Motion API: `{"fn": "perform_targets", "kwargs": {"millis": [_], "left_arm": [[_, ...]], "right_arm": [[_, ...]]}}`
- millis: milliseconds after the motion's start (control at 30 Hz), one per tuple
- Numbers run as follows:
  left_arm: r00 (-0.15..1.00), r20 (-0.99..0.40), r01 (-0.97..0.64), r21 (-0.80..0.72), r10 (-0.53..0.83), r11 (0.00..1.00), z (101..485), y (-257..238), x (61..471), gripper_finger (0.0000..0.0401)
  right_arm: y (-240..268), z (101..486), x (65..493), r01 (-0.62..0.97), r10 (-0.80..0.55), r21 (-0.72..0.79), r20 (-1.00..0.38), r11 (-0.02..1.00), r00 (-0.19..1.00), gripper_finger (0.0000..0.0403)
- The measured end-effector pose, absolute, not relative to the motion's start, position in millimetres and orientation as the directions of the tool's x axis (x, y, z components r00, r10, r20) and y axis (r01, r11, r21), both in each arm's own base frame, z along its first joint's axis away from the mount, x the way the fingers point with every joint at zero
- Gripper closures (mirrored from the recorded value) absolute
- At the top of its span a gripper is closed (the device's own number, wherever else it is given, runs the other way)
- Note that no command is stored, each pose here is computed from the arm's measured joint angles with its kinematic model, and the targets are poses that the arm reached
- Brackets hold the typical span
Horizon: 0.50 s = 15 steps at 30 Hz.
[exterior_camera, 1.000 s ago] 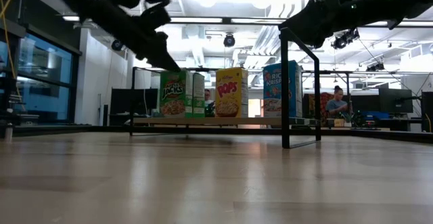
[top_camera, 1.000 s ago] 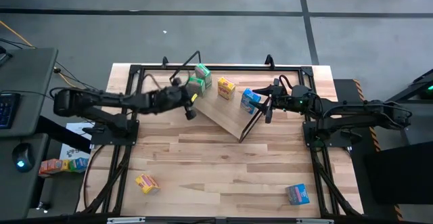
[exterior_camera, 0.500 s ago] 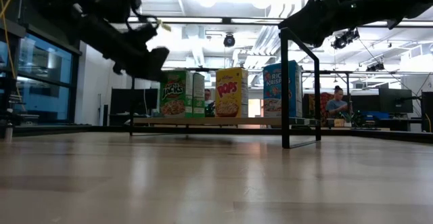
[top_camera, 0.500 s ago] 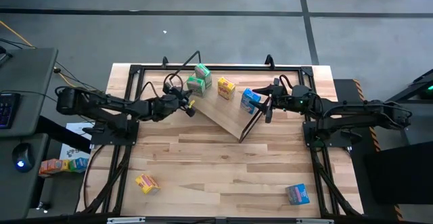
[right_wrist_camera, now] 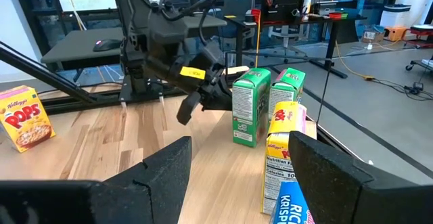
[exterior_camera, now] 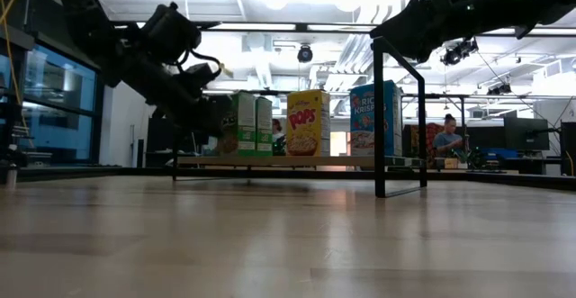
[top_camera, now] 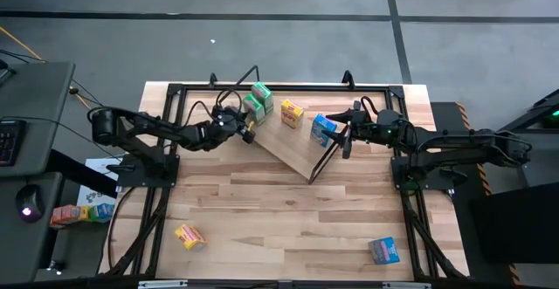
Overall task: Stack cereal on shelf
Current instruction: Put the green cereal box on the shelf aligned with the other green cereal box
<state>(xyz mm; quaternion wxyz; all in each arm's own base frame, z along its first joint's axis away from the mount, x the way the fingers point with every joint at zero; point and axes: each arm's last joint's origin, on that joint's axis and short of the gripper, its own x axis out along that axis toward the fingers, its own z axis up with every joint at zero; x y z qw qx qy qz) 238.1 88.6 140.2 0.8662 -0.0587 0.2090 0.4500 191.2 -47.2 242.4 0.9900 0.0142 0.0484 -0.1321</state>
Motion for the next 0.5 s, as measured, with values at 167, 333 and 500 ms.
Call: {"fn": "perform_targets", "kwargs": {"millis": [167,333,500], "left_arm": [[0.527,-0.418,-0.787,0.09,0.74,0.611,143,86,238,0.0401],[0.597,-0.421,-0.732,0.062,0.682,0.679,156,75,235,0.0401],[0.718,-0.495,-0.604,-0.093,0.489,0.792,162,67,231,0.0401]], "right_arm": [[-47,242,191,0.263,-0.26,0.015,-0.1,0.965,0.96,0.0162],[-47,242,191,0.263,-0.26,0.015,-0.1,0.965,0.96,0.0162],[-47,242,191,0.263,-0.26,0.015,-0.1,0.965,0.96,0.0162]]}}
